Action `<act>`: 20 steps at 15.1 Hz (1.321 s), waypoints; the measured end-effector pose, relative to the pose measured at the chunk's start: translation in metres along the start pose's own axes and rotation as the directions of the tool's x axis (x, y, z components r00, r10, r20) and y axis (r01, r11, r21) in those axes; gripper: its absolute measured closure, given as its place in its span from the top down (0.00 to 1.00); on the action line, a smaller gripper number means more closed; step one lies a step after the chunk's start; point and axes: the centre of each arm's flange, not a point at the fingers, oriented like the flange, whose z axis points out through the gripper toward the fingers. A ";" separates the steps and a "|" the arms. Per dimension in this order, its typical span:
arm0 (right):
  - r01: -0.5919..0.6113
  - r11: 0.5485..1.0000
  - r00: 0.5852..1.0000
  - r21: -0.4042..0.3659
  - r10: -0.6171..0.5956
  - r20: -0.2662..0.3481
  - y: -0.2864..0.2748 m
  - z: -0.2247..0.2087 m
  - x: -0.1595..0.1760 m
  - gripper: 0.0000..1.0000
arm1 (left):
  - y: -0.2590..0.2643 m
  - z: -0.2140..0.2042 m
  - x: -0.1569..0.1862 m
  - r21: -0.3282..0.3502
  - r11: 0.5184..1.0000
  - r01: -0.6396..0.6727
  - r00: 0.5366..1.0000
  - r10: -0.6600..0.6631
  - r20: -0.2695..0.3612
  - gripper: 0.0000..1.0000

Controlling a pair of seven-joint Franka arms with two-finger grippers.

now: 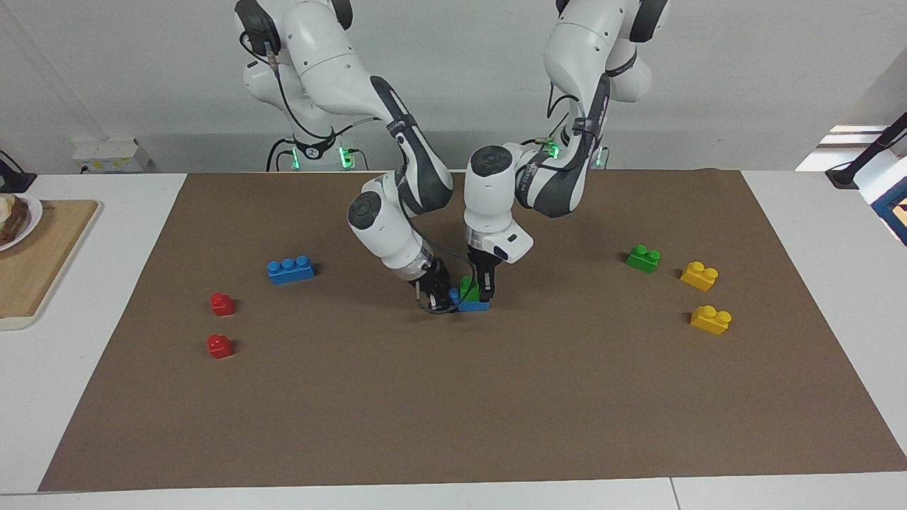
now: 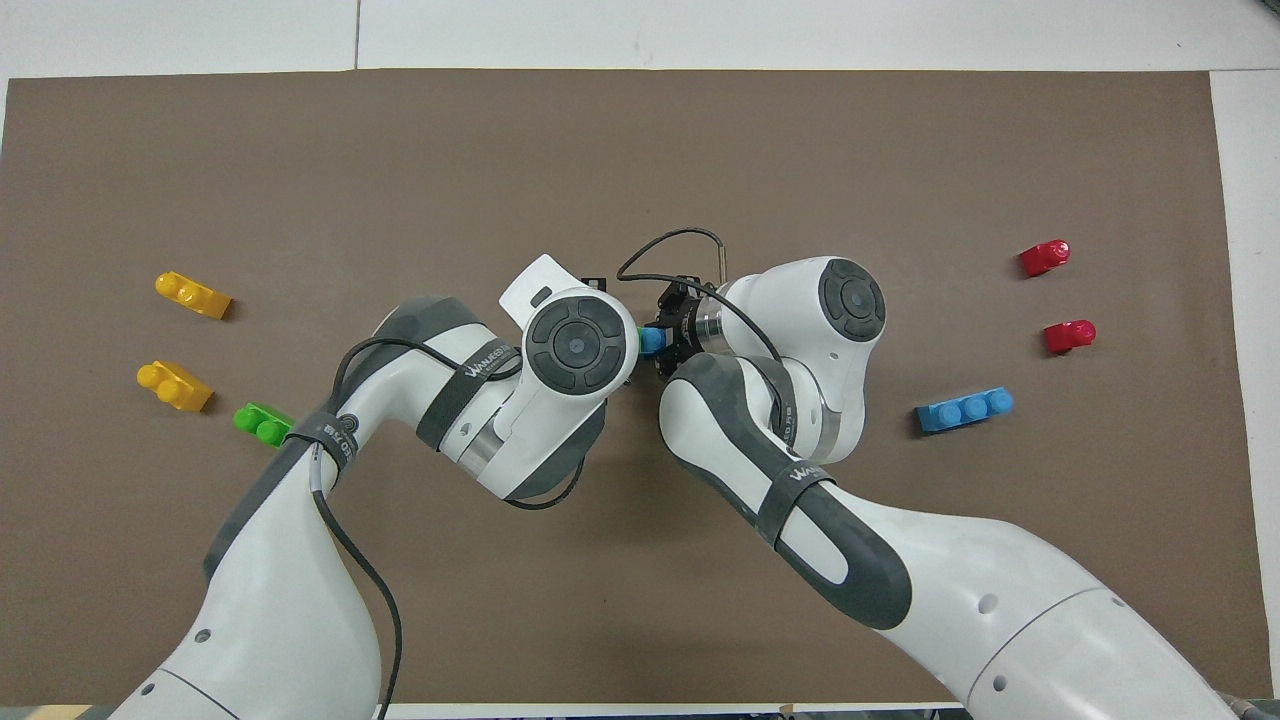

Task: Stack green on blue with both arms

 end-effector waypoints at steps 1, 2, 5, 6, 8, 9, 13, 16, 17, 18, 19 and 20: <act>-0.002 1.000 1.000 0.004 0.002 -0.003 0.000 0.002 0.002 0.51 | -0.001 0.000 -0.002 0.001 1.000 -0.003 1.000 0.003 0.000 0.59; -0.003 1.000 1.000 0.012 0.003 -0.003 0.000 0.003 0.002 0.61 | -0.001 -0.002 -0.001 0.002 1.000 -0.003 1.000 0.003 -0.002 0.69; -0.007 1.000 1.000 0.007 0.007 -0.008 0.001 0.007 0.006 0.94 | 0.003 -0.023 0.008 0.009 1.000 -0.015 1.000 0.015 -0.025 1.00; -0.008 1.000 1.000 0.005 0.008 -0.010 0.002 0.009 0.007 1.00 | 0.005 -0.036 0.015 0.010 1.000 -0.022 0.999 0.022 -0.034 1.00; -0.007 1.000 1.000 0.005 0.007 -0.010 0.002 0.009 0.007 1.00 | 0.010 -0.062 0.032 0.014 0.999 -0.047 0.997 0.048 -0.053 1.00; -0.004 1.000 1.000 0.006 0.004 -0.010 0.001 0.008 0.007 1.00 | 0.011 -0.073 0.039 0.021 0.998 -0.065 0.996 0.067 -0.063 1.00; -0.031 0.999 0.999 0.014 0.031 -0.014 -0.011 -0.004 0.028 1.00 | 0.019 -0.104 0.072 0.030 0.989 -0.146 0.986 0.148 -0.080 1.00; -0.070 0.997 0.998 0.021 0.070 -0.008 -0.028 -0.029 0.058 1.00 | 0.035 -0.116 0.114 0.044 0.968 -0.246 0.964 0.249 -0.089 1.00; -0.084 0.996 0.996 0.023 0.084 -0.004 -0.034 -0.040 0.068 1.00 | 0.041 -0.118 0.130 0.049 0.960 -0.275 0.956 0.278 -0.092 1.00; -0.088 0.996 0.996 0.023 0.088 0.000 -0.039 -0.053 0.079 1.00 | 0.047 -0.120 0.146 0.052 0.952 -0.301 0.948 0.305 -0.093 1.00; -0.072 0.997 0.997 0.020 0.072 0.005 -0.045 -0.066 0.091 1.00 | 0.052 -0.120 0.161 0.057 0.942 -0.332 0.937 0.336 -0.094 1.00; -0.029 0.999 1.000 0.020 0.029 0.007 -0.050 -0.081 0.104 1.00 | 0.057 -0.121 0.177 0.064 0.925 -0.375 0.920 0.380 -0.094 1.00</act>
